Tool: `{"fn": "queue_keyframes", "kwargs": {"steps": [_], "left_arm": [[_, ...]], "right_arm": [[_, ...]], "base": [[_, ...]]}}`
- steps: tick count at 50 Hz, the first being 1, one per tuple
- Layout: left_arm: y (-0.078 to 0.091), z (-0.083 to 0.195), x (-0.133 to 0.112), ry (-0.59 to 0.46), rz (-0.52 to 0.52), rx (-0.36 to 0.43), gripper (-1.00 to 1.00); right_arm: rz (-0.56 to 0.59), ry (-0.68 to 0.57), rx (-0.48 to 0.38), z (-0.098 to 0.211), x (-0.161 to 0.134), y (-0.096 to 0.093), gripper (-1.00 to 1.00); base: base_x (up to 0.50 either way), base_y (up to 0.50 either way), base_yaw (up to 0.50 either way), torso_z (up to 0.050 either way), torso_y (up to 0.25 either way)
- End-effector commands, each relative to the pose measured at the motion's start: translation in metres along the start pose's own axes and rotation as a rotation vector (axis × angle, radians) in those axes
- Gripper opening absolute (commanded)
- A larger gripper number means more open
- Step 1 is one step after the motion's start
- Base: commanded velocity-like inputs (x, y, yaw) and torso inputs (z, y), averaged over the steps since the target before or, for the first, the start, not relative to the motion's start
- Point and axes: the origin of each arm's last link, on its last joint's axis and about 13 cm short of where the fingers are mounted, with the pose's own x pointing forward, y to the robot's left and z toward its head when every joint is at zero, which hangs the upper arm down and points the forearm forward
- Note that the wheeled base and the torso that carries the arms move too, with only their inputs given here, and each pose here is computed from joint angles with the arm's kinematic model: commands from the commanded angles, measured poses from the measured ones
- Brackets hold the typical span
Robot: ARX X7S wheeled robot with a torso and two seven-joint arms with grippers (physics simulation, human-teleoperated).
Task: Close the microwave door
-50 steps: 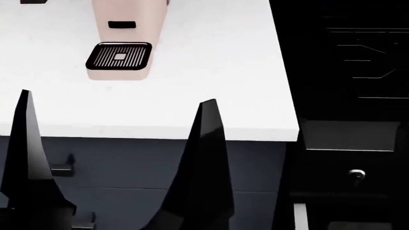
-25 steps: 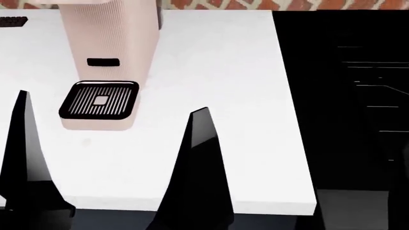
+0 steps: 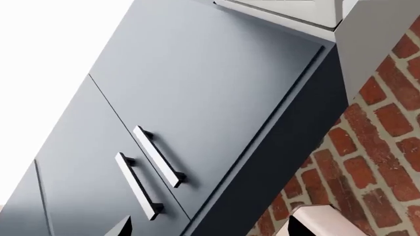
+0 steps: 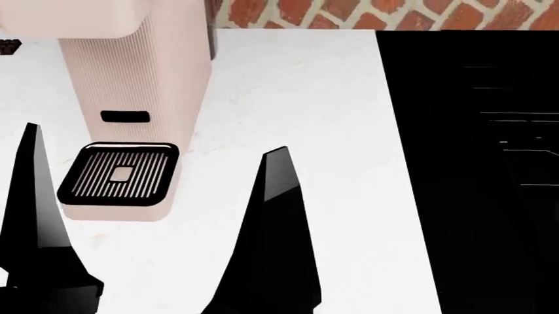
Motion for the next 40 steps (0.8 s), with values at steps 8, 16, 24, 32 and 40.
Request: {"fn": "queue_keyframes", "kwargs": {"steps": [8, 16, 24, 32, 40], "left_arm": [[0.000, 0.000, 0.000, 0.001, 0.002, 0.003, 1.00], [0.000, 0.000, -0.001, 0.002, -0.002, -0.002, 1.00], [0.000, 0.000, -0.001, 0.002, -0.009, 0.000, 1.00], [0.001, 0.008, 0.007, -0.002, -0.008, -0.003, 1.00], [-0.001, 0.002, 0.001, -0.004, -0.003, -0.009, 1.00]], "right_arm": [[0.016, -0.001, 0.027, 0.001, -0.002, 0.001, 1.00], [0.014, -0.003, 0.001, 0.002, 0.000, 0.001, 1.00], [0.040, 0.006, -0.033, 0.001, 0.017, 0.003, 1.00], [0.090, -0.004, -0.047, 0.008, 0.028, 0.008, 1.00], [0.119, 0.000, -0.059, 0.012, 0.038, 0.008, 1.00]], "base": [[0.03, 0.00, 0.00, 0.000, 0.000], [0.00, 0.00, 0.00, 0.000, 0.000], [0.00, 0.00, 0.00, 0.000, 0.000], [0.00, 0.00, 0.00, 0.000, 0.000], [0.00, 0.00, 0.00, 0.000, 0.000]]}}
